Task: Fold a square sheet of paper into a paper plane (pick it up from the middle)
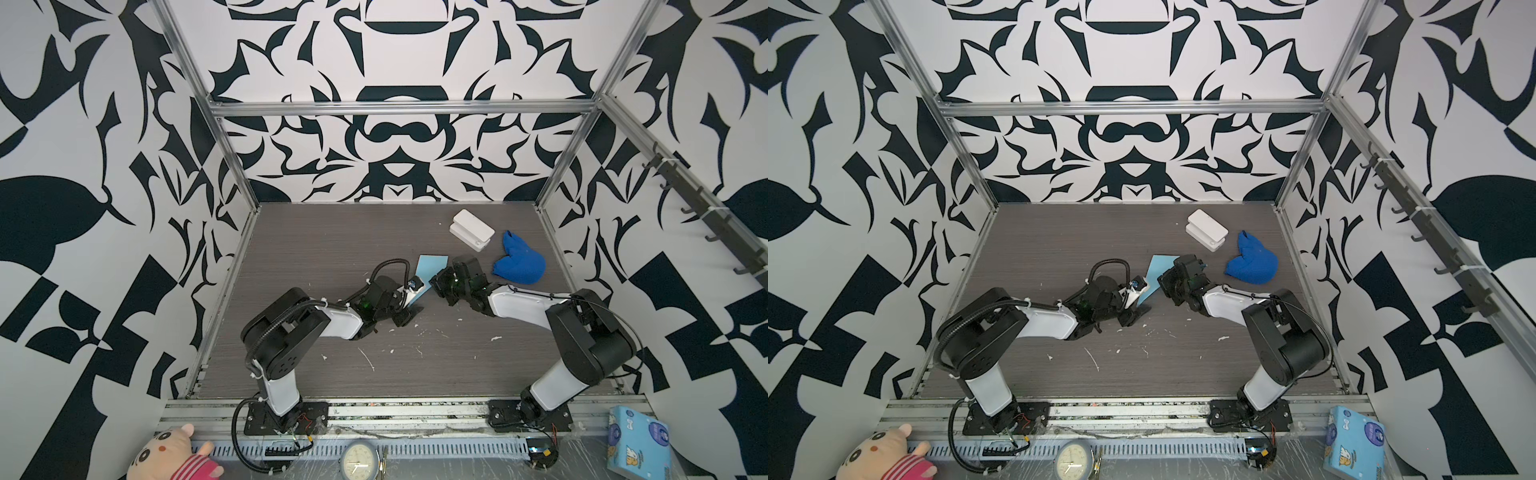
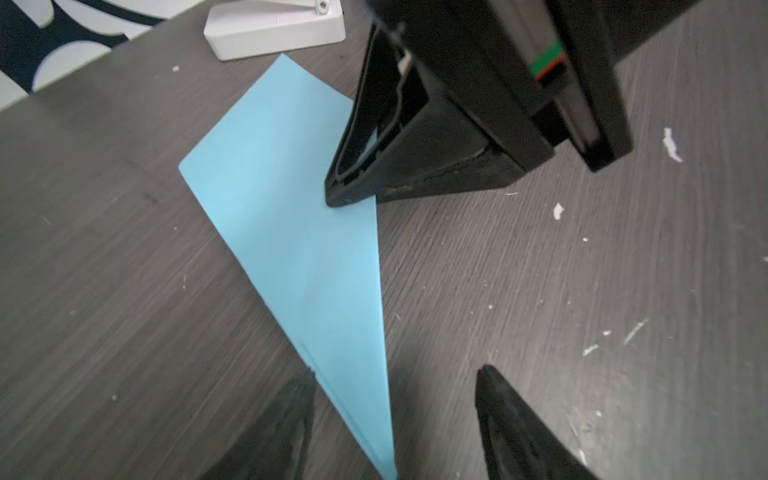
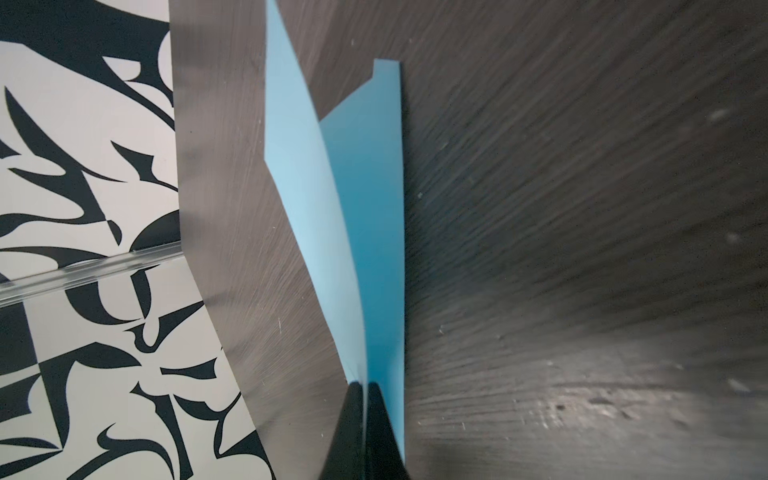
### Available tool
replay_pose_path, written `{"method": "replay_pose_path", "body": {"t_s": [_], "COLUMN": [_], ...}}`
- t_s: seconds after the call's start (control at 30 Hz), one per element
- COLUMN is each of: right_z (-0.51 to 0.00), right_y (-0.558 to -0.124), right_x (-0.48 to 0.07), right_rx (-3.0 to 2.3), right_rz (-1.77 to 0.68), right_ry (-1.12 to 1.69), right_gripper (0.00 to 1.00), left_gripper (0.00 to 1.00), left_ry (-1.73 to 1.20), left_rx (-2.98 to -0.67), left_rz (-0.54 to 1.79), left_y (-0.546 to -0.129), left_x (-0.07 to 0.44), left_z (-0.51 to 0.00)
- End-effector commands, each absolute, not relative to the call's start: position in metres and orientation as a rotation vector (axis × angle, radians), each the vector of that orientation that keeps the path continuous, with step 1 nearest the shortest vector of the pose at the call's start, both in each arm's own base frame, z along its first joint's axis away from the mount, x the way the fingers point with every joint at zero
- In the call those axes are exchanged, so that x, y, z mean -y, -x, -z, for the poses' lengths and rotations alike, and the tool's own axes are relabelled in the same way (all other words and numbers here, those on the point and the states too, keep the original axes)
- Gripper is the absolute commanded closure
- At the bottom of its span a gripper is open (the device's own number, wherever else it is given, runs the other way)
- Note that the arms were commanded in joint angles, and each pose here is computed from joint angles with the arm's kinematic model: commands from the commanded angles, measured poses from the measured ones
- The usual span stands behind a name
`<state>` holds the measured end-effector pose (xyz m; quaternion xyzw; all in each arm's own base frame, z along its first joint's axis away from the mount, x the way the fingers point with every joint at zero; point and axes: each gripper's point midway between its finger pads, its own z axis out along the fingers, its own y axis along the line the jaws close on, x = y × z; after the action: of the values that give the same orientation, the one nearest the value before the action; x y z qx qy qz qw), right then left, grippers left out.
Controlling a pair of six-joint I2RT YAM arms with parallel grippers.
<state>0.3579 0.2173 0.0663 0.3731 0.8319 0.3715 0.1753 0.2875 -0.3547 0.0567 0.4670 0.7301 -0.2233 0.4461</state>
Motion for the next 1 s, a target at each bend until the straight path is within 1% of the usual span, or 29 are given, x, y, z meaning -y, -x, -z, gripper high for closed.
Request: {"method": "replay_pose_path", "body": {"t_s": [0.0,0.1,0.2,0.3,0.43,0.53,0.6,0.67,0.73,0.83,0.97], "right_z": [-0.073,-0.071,-0.069,-0.068,-0.065,-0.064,-0.064,-0.064,-0.067,-0.066,-0.061], "right_y": [-0.362,-0.362,-0.361,-0.360,-0.359,-0.358,-0.357,-0.357,-0.358,-0.360,-0.359], "right_x": [-0.221,-0.221,-0.223,-0.223,-0.224,-0.224,-0.223,-0.220,-0.218,-0.214,-0.211], "right_rx": [-2.343,-2.346,-2.358,-2.362,-2.373,-2.380,-2.402,-2.429,-2.451,-2.472,-2.500], "right_rz": [-1.059,-1.060,-1.067,-1.070,-1.069,-1.061,-1.036,-0.992,-0.959,-0.945,-0.964], "right_ry": [-1.100,-1.120,-1.131,-1.143,-1.157,-1.152,-1.126,-1.072,-1.003,-0.927,-0.919], "right_gripper": [1.00,1.00,1.00,1.00,1.00,0.99,0.91,0.79,0.70,0.68,0.71], "left_gripper": [0.42,0.50,0.54,0.60,0.62,0.65,0.67,0.70,0.72,0.76,0.78], "left_ry": [-1.161,-1.169,-1.168,-1.165,-1.163,-1.154,-1.151,-1.164,-1.181,-1.198,-1.211], "left_rx": [-1.694,-1.692,-1.680,-1.677,-1.675,-1.672,-1.674,-1.672,-1.671,-1.674,-1.677], "left_rz": [0.476,0.470,0.461,0.448,0.449,0.444,0.435,0.427,0.426,0.426,0.422], "left_y": [-0.301,-0.304,-0.306,-0.308,-0.308,-0.308,-0.309,-0.307,-0.305,-0.303,-0.302], "left_x": [0.362,0.367,0.369,0.370,0.370,0.370,0.368,0.367,0.366,0.366,0.365], "left_z": [-0.063,-0.056,-0.051,-0.047,-0.045,-0.049,-0.049,-0.048,-0.045,-0.043,-0.041]}}
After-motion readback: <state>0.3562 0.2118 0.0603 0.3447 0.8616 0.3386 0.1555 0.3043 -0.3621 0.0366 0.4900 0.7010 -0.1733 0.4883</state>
